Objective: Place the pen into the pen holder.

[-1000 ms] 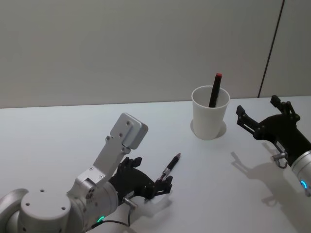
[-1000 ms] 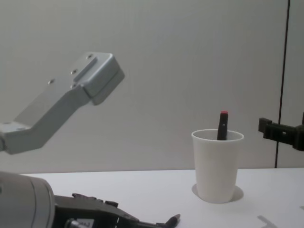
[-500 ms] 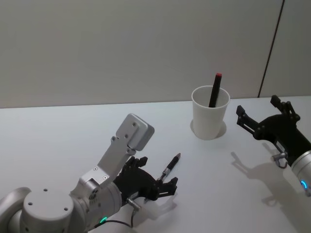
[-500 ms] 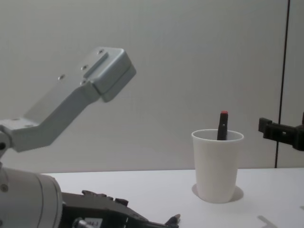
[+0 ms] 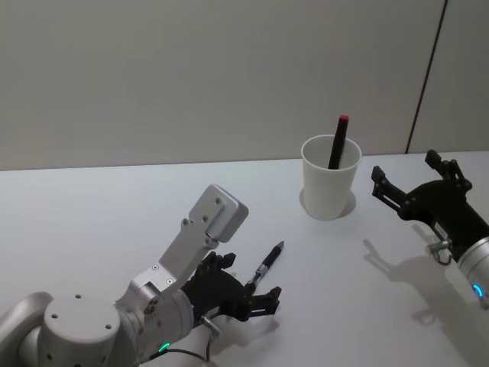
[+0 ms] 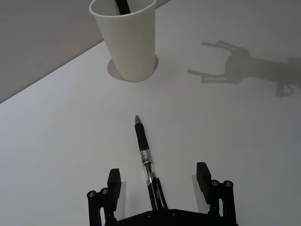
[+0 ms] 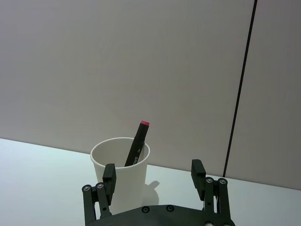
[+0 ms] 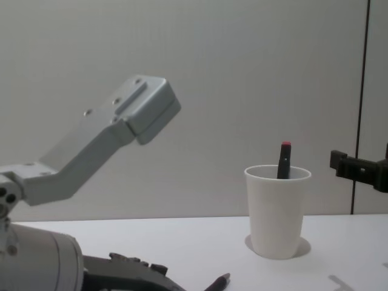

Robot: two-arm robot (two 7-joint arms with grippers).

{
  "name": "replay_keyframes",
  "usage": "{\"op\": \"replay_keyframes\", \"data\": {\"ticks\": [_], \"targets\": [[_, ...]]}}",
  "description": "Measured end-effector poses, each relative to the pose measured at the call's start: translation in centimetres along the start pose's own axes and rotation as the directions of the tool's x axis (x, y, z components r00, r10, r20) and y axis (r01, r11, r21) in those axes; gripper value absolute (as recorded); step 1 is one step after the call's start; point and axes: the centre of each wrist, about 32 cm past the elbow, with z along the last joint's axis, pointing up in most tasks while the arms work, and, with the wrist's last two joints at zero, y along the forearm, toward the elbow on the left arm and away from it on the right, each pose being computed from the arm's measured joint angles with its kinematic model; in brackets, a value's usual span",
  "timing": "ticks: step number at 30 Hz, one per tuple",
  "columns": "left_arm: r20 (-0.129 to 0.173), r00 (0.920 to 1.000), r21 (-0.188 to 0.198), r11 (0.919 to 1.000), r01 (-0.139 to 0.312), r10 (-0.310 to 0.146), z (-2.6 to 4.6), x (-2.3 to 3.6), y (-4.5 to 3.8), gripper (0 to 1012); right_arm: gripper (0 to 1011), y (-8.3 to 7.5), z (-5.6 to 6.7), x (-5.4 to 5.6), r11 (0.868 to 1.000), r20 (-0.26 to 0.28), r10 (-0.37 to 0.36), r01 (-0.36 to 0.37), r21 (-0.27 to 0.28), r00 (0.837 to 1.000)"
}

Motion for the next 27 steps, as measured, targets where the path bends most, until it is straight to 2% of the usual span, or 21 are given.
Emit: {"op": "replay_keyframes", "data": {"ticks": [10,27], "targets": [[-0.013,0.9999,0.024,0.9997,-0.008,0.008,-0.41,0.3,-0.52,1001,1002,0.0,0.0,0.0,1.0,0.0,0.0,0.0,0.0,1.0],[-0.014,0.9998,0.025,0.9996,-0.012,0.013,-0.67,0.59,-0.85,1001,1002,0.0,0.0,0.0,1.0,0.0,0.0,0.0,0.0,1.0]]}}
